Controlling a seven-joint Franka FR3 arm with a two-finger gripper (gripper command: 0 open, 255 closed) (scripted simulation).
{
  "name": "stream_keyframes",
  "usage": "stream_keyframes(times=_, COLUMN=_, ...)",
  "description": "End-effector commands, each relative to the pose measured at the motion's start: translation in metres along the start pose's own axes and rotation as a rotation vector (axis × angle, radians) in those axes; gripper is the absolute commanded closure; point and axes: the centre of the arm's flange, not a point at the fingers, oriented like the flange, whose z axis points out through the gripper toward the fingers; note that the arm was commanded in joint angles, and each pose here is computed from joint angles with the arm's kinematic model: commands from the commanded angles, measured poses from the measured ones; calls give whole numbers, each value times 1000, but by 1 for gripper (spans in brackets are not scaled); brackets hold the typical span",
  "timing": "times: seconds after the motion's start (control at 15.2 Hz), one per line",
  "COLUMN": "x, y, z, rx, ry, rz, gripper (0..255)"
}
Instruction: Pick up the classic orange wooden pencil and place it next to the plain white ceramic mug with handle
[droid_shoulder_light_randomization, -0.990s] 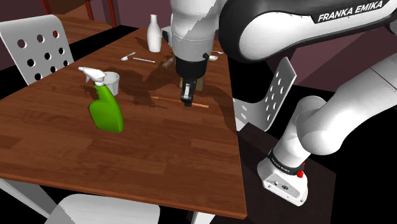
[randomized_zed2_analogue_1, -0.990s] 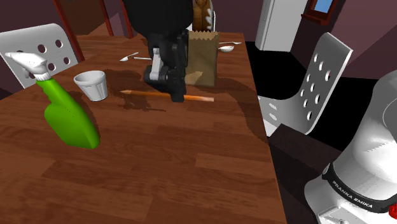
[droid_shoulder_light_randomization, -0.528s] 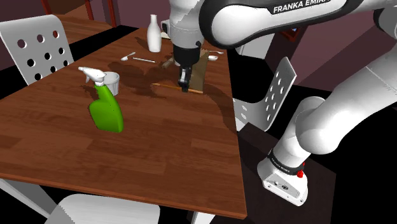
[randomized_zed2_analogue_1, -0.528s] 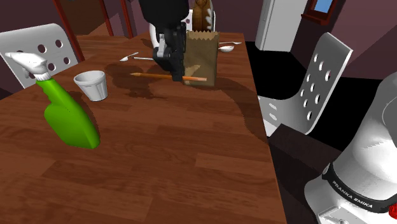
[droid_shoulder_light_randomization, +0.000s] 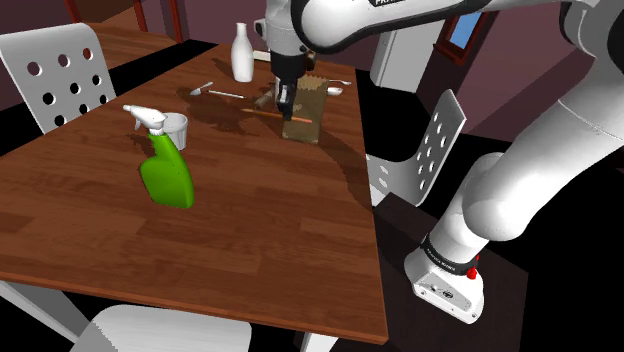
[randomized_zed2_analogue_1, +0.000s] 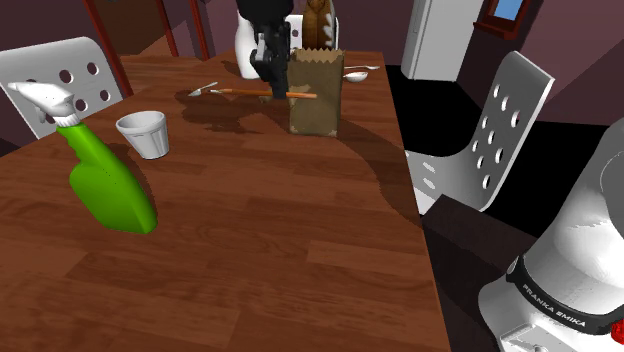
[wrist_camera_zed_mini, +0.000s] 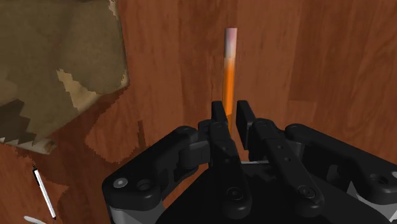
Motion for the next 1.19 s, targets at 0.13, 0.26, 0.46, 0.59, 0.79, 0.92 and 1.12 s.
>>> stream_keyframes(times=0.13, x=12, y=51, z=12, rx=-1, ry=0, rz=-1, gripper=255)
stream_keyframes(times=0.26, x=19, y=76, z=18, rx=-1, ry=0, rz=-1, gripper=255)
stream_keyframes(times=0.46, x=29, y=113, z=26, rx=-1, ry=0, rz=-1, gripper=255)
stream_keyframes(times=0.59, x=36, y=138, z=32, rx=-1, ry=0, rz=-1, gripper=255)
stream_keyframes(times=0.79, x=47, y=175, z=40, rx=-1, ry=0, rz=-1, gripper=255)
stream_keyframes(times=0.92, x=54, y=200, z=46, rx=-1, ry=0, rz=-1, gripper=255)
stream_keyframes(times=1.12, x=64, y=237, z=54, rx=-1, ry=0, rz=-1, gripper=255)
